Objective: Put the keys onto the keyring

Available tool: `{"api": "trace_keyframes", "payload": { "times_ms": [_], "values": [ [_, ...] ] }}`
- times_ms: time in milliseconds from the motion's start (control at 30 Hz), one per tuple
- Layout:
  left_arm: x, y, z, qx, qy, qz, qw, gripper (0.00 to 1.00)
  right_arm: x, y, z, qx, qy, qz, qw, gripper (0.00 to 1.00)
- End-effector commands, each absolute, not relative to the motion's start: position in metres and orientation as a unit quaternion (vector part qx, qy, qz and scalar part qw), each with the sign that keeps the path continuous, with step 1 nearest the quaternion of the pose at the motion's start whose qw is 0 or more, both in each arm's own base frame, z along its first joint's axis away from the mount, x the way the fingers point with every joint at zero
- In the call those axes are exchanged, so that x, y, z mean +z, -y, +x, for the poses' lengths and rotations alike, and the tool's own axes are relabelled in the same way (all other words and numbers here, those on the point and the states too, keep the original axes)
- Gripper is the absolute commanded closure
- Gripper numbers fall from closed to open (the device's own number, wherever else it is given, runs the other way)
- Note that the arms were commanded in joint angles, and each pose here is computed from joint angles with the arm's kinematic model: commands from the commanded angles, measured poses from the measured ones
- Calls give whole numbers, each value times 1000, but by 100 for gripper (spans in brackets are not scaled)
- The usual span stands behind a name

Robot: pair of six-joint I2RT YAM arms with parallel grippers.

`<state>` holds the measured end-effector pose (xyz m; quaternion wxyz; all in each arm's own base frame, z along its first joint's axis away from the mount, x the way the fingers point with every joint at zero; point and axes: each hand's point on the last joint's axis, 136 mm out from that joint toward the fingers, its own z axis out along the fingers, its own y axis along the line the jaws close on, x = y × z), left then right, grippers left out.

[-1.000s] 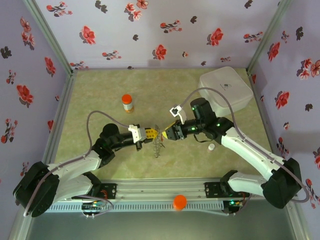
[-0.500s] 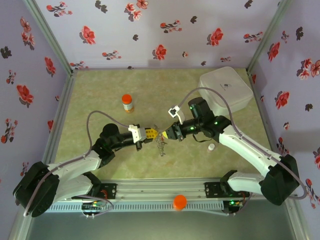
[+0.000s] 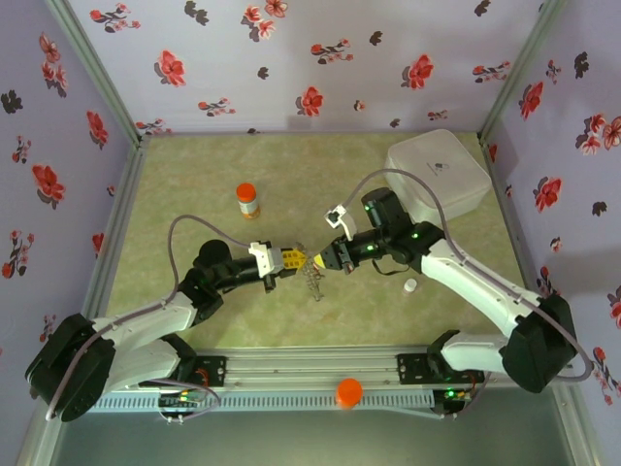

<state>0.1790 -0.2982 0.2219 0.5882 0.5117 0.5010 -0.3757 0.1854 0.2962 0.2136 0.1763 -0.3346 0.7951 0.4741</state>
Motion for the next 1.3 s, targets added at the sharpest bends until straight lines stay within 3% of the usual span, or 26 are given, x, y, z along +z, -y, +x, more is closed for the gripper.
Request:
{"api": "trace_keyframes", "payload": {
  "times_ms": [0,133,367,667,900,1267],
  "values": [
    [235,299,175,-381,-476,512,605,100,215,-298,194,469,-797,-333,183,98],
    [235,299,175,-381,-476,512,605,100,216,-298,195,468,-796,-333,189,96],
    [231,300,174,-384,-480,512,600,100,235,-283,200,445,-787,-348,248,72],
    [229,302,174,-393,-483,512,591,100,257,-278,188,356,-622,-509,478,63],
    [228,303,173,-395,-483,514,588,100,247,-294,184,343,-591,-570,456,63],
    [228,303,170,-402,-481,516,584,100,237,-307,187,357,-591,-579,433,72]
  ]
}}
